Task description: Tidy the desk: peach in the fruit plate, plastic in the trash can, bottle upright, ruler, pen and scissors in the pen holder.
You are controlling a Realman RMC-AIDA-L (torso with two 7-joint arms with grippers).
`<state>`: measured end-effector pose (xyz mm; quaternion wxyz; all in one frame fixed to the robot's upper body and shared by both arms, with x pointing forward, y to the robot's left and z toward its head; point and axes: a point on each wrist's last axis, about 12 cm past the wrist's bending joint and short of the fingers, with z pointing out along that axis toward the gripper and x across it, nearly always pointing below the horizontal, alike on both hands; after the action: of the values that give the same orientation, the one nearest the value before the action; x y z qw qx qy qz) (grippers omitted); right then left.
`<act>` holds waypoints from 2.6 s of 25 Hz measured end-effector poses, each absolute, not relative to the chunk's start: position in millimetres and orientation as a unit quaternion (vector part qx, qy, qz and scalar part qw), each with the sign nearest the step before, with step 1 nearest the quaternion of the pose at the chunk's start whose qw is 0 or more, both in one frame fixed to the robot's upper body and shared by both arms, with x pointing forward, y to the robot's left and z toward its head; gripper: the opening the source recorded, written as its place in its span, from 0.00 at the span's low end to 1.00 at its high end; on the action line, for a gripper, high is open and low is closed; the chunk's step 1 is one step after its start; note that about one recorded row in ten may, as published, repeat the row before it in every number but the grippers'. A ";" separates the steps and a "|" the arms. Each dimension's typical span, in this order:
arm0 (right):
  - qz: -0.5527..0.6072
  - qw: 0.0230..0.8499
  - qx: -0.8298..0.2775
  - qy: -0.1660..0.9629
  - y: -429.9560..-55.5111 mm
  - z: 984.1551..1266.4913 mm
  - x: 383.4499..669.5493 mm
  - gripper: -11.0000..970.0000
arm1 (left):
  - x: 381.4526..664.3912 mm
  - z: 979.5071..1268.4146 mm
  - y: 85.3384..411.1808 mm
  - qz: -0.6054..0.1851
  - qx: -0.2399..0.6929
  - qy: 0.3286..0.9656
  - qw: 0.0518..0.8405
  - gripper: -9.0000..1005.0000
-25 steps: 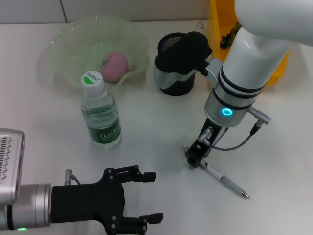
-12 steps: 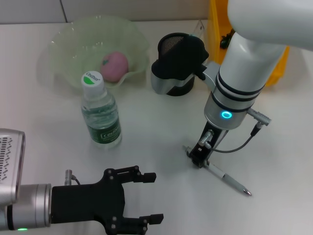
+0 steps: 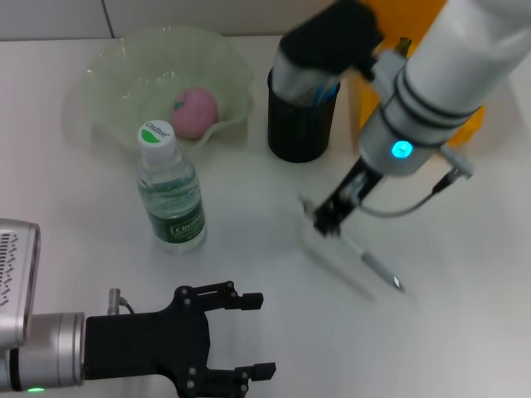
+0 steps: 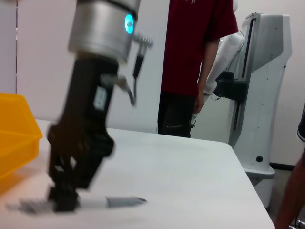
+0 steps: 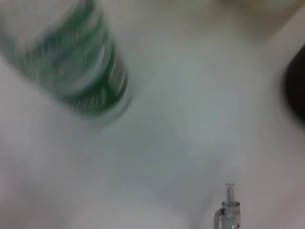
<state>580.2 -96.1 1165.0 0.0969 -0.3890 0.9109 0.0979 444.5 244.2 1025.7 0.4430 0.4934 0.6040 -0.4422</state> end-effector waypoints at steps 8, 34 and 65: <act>0.116 0.394 -0.366 0.835 -141.3 1243.3 580.8 0.18 | 445.8 1026.6 244.2 -0.442 0.493 0.603 0.445 0.79; 0.247 0.729 -0.313 0.556 -185.8 1109.6 583.6 0.18 | 449.7 1028.6 243.1 -0.448 0.486 0.608 0.440 0.79; 0.362 0.706 -0.254 0.553 -222.8 1093.9 534.0 0.59 | 449.2 1028.6 244.7 -0.445 0.488 0.607 0.442 0.79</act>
<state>534.0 -222.8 1093.9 0.7063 -0.2535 0.5527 0.3625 449.2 244.7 1028.6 0.4419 0.4880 0.6073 -0.4447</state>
